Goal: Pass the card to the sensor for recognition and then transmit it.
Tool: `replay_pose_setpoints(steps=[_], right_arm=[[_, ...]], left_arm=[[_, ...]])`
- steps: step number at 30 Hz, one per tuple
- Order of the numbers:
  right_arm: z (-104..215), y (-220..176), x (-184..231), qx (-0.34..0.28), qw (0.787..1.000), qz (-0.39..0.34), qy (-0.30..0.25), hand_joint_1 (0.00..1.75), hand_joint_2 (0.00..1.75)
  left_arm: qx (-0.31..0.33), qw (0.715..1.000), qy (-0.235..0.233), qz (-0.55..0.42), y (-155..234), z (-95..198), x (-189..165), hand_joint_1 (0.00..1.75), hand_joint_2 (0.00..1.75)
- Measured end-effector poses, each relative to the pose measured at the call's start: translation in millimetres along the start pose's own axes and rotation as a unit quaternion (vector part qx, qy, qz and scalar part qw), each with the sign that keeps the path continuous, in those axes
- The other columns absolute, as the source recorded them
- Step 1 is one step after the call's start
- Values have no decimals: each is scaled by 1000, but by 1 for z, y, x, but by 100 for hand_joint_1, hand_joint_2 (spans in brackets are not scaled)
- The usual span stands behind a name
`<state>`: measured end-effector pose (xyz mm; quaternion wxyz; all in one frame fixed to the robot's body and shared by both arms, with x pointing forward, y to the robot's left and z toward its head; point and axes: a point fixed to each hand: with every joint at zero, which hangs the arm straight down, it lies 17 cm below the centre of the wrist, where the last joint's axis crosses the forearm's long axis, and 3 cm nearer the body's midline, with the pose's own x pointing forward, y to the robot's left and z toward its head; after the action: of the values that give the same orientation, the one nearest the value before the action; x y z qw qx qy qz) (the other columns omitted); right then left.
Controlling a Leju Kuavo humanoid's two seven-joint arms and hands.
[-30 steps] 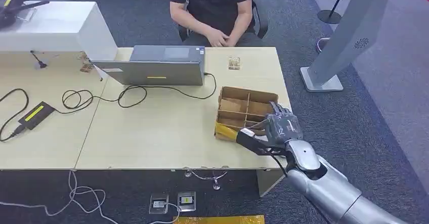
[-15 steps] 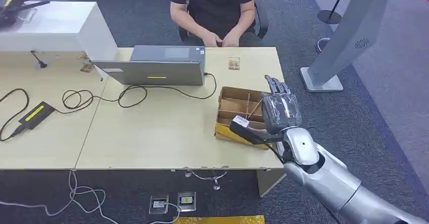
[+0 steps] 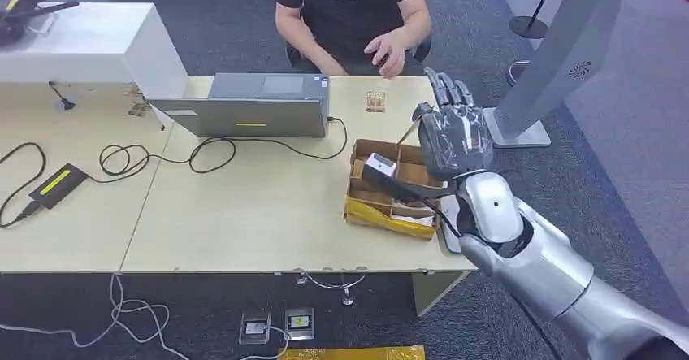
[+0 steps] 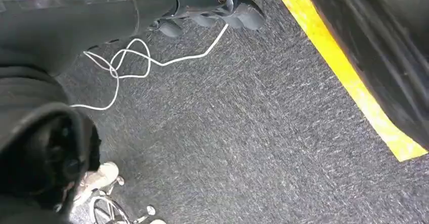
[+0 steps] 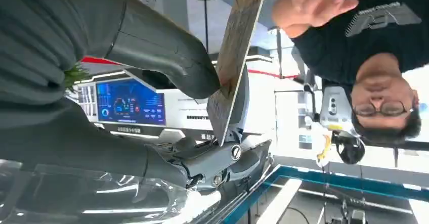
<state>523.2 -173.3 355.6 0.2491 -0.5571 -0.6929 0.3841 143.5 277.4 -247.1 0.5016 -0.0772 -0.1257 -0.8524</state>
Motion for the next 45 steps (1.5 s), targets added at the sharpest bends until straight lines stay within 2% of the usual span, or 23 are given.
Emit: replay_pose_setpoints(steps=[8,14,29,30,31,32,33,44,45], right_arm=[[-7,6,6,21,994,-110,13,175,175],[-9,18,-3,29,987,-150,40,175,175],[-29,56,-32,57,989,-108,85,175,175],[-29,58,-33,59,989,-105,88,168,175],[-28,62,-36,63,989,-102,92,136,175],[-28,64,-37,65,988,-99,96,14,175],[-27,67,-41,68,988,-95,100,0,175],[-16,83,-58,85,987,-59,124,0,175],[-16,84,-58,86,987,-58,125,0,0]], left_arm=[[2,1000,-6,4,0,-2,7,0,0],[2,1000,-10,11,1,-4,12,0,0],[-9,1000,-11,15,5,-2,13,0,0],[-9,1000,-11,15,6,-2,13,0,0],[-10,1000,-11,15,7,-2,14,0,0],[-10,1000,-12,14,7,-2,14,0,0],[-10,1000,-12,14,8,-2,14,0,0],[-13,1000,-11,9,11,-1,15,0,0],[-13,1000,-11,9,11,-1,15,0,0]])
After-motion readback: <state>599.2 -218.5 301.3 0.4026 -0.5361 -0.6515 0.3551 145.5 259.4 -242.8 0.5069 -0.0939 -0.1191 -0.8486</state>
